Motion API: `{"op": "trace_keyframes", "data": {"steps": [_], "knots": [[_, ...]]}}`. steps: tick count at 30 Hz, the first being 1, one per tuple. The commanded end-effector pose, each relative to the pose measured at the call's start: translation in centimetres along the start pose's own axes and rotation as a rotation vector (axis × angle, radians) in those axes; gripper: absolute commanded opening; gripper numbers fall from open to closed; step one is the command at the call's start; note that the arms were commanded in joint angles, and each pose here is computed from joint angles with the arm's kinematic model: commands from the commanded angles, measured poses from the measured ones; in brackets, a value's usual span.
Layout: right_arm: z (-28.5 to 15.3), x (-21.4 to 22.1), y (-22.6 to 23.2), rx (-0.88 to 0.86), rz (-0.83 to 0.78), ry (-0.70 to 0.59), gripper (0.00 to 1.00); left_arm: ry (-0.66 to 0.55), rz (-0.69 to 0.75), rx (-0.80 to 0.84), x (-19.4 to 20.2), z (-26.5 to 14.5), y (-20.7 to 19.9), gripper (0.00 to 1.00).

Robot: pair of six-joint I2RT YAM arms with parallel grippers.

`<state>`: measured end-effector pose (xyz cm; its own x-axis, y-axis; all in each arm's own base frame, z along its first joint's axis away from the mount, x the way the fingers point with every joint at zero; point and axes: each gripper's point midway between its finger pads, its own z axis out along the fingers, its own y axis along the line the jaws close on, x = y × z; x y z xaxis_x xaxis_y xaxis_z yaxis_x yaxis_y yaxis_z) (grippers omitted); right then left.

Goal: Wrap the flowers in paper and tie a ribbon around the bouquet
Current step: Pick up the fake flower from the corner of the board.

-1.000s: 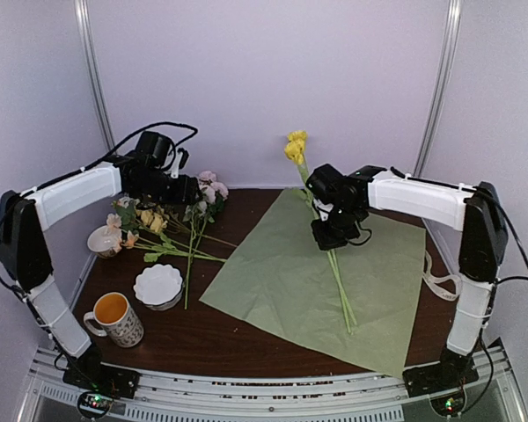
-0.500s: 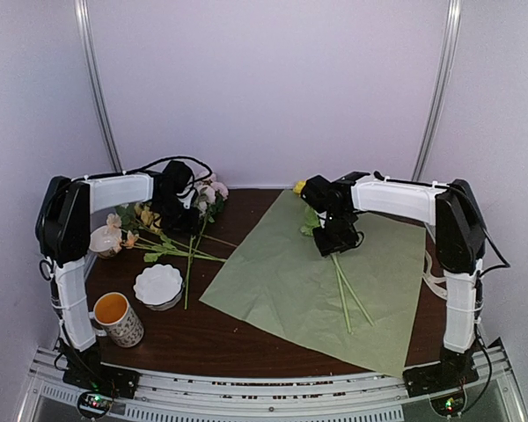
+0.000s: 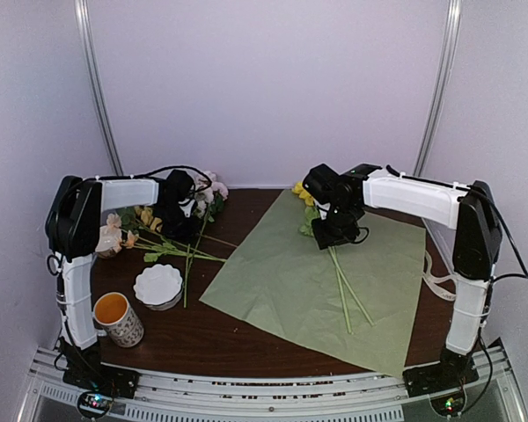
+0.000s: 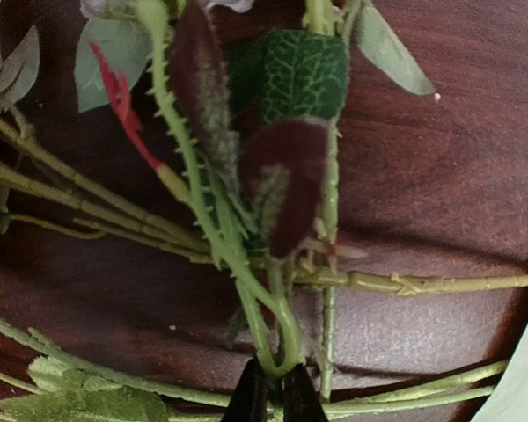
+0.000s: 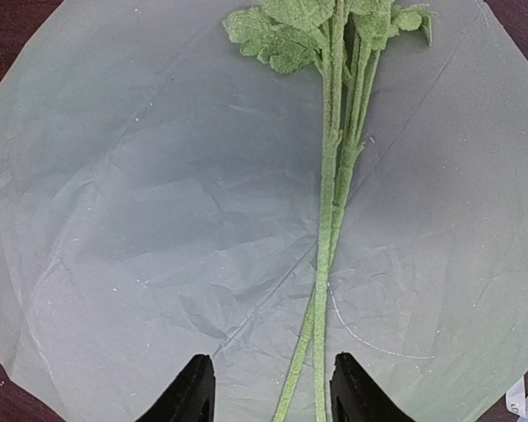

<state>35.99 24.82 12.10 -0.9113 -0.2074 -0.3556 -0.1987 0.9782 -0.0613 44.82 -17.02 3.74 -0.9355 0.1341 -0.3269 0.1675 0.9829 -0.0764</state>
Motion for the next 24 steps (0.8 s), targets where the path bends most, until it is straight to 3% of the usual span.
{"op": "trace_keyframes", "data": {"steps": [1,7,15,19,24], "knots": [[-1.2,0.1,0.3,-0.012,-0.012,-0.018,0.47,-0.018,-0.012,0.011,-0.9,-0.1,0.1,0.00],[-2.9,-0.2,0.2,-0.028,-0.007,-0.047,0.47,-0.162,-0.082,0.038,-2.8,-4.8,0.0,0.00],[-8.1,-1.3,2.3,-0.186,-0.048,-0.172,0.48,-0.487,-0.146,0.111,-5.8,-16.9,-0.2,0.00],[-13.1,-2.4,5.7,-0.389,-0.112,-0.306,0.48,-0.763,-0.082,0.343,-6.7,-25.5,-3.7,0.00],[-24.7,-2.8,13.5,-0.873,-0.271,-0.612,0.51,-1.088,0.195,0.723,-3.9,-38.3,-12.6,0.00]]}}
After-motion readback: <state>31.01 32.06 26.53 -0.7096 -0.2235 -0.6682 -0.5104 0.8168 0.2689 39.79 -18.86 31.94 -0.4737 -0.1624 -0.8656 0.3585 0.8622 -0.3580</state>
